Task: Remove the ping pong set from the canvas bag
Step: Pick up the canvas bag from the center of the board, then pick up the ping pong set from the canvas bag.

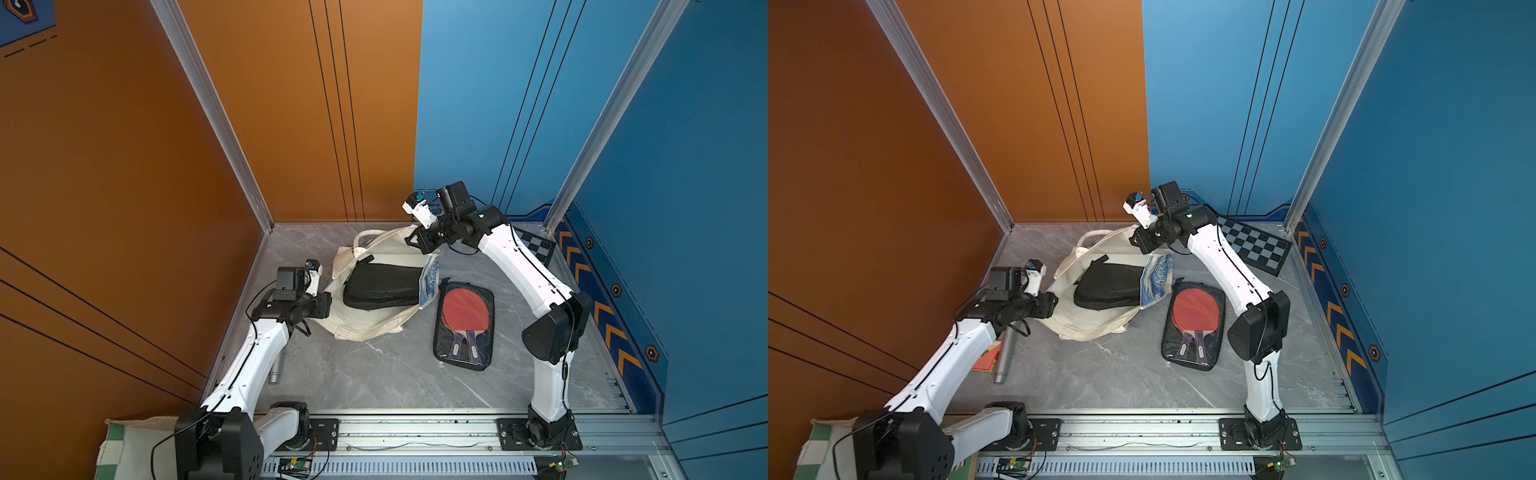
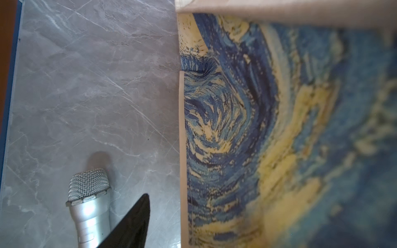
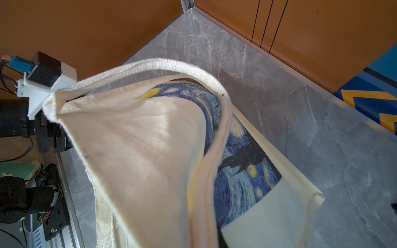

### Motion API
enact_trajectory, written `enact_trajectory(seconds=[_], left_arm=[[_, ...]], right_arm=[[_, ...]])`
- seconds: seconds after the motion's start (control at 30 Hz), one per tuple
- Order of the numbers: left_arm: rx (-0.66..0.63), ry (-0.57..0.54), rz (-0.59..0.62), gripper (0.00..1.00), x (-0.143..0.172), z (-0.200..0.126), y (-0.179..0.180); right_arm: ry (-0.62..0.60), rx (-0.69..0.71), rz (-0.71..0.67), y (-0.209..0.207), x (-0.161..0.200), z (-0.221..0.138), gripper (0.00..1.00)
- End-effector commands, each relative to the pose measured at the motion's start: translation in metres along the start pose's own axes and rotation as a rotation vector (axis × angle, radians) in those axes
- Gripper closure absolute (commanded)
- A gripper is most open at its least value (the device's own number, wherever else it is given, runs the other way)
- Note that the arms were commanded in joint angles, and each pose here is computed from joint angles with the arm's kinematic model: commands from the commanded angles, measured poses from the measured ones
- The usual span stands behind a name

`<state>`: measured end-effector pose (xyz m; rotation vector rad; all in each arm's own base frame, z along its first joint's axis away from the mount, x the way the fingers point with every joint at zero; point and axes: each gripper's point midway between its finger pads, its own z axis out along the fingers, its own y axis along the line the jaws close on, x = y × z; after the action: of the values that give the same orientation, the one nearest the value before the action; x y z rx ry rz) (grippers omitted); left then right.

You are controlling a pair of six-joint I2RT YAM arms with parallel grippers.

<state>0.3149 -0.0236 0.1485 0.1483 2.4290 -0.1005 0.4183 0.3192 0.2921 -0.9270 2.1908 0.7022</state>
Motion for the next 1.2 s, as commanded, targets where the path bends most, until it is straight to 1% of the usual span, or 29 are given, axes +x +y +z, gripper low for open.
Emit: enact_trajectory(seconds=[0.0, 0.07, 0.1, 0.13, 0.2, 0.23, 0.3, 0.33, 0.37, 0.4, 0.47, 0.53, 0.63, 0.67, 0.7, 0.77, 0.87, 0.9, 0.93, 1.0, 1.1, 1.17], left_arm=[[-0.004, 0.014, 0.016, 0.36, 0.012, 0.004, 0.002], [0.022, 0.006, 0.038, 0.4, 0.014, 0.002, -0.003], [0.031, 0.0, 0.048, 0.44, 0.013, 0.001, -0.005], [0.037, -0.004, 0.058, 0.51, 0.012, 0.0, -0.007], [0.091, -0.009, 0.066, 0.81, 0.008, -0.001, -0.016], [0.143, -0.008, 0.065, 0.99, 0.004, -0.005, -0.025], [0.263, -0.003, 0.055, 1.0, -0.009, -0.018, -0.045], [0.313, -0.01, 0.038, 1.0, -0.02, -0.027, -0.053], [0.351, -0.024, 0.016, 1.0, -0.034, -0.037, -0.06], [0.373, -0.041, -0.004, 1.0, -0.047, -0.046, -0.064], [0.413, -0.073, -0.036, 1.0, -0.079, -0.066, -0.072], [0.44, -0.075, -0.071, 1.0, -0.1, -0.077, -0.078], [0.484, -0.039, -0.141, 1.0, -0.121, -0.081, -0.086], [0.501, -0.023, -0.168, 1.0, -0.125, -0.08, -0.089], [0.509, -0.009, -0.19, 1.0, -0.127, -0.077, -0.091], [0.505, 0.007, -0.204, 1.0, -0.129, -0.071, -0.09], [0.427, 0.022, -0.168, 1.0, -0.117, -0.058, -0.078], [0.402, 0.028, -0.143, 1.0, -0.112, -0.055, -0.074], [0.374, 0.035, -0.125, 1.0, -0.105, -0.05, -0.07], [0.342, 0.051, -0.092, 1.0, -0.094, -0.044, -0.063], [0.345, 0.053, -0.075, 1.0, -0.086, -0.044, -0.06], [0.345, 0.035, -0.074, 1.0, -0.086, -0.047, -0.059]], right_arm=[[-0.147, -0.041, -0.011, 0.009, -0.043, -0.028, 1.0], [-0.156, -0.047, 0.006, 0.004, -0.046, -0.031, 1.0], [-0.159, -0.051, 0.012, 0.002, -0.048, -0.033, 1.0], [-0.157, -0.051, 0.016, 0.001, -0.049, -0.033, 1.0], [-0.154, -0.051, 0.022, -0.003, -0.05, -0.033, 1.0], [-0.153, -0.049, 0.021, -0.003, -0.05, -0.033, 1.0], [-0.147, -0.04, 0.017, -0.004, -0.05, -0.03, 1.0], [-0.136, -0.026, 0.008, -0.005, -0.049, -0.027, 1.0], [-0.119, -0.001, -0.008, -0.006, -0.047, -0.024, 1.0], [-0.112, 0.013, -0.028, -0.002, -0.047, -0.025, 0.97], [-0.075, 0.026, -0.045, -0.002, -0.039, -0.01, 0.76], [-0.073, 0.04, -0.076, 0.004, -0.04, -0.011, 0.69], [-0.051, 0.088, -0.134, 0.008, -0.037, -0.009, 0.48], [-0.077, 0.102, -0.163, 0.016, -0.044, -0.025, 0.45], [-0.088, 0.101, -0.186, 0.023, -0.046, -0.032, 0.43], [-0.108, 0.11, -0.235, 0.037, -0.05, -0.044, 0.41], [-0.121, 0.102, -0.345, 0.071, -0.05, -0.057, 0.42], [-0.115, 0.096, -0.38, 0.081, -0.047, -0.059, 0.44], [-0.104, 0.076, -0.424, 0.101, -0.041, -0.059, 0.46], [-0.082, 0.057, -0.465, 0.12, -0.031, -0.059, 0.5], [-0.062, 0.004, -0.497, 0.147, -0.016, -0.061, 0.57], [-0.031, -0.025, -0.504, 0.161, -0.004, -0.059, 0.62]])
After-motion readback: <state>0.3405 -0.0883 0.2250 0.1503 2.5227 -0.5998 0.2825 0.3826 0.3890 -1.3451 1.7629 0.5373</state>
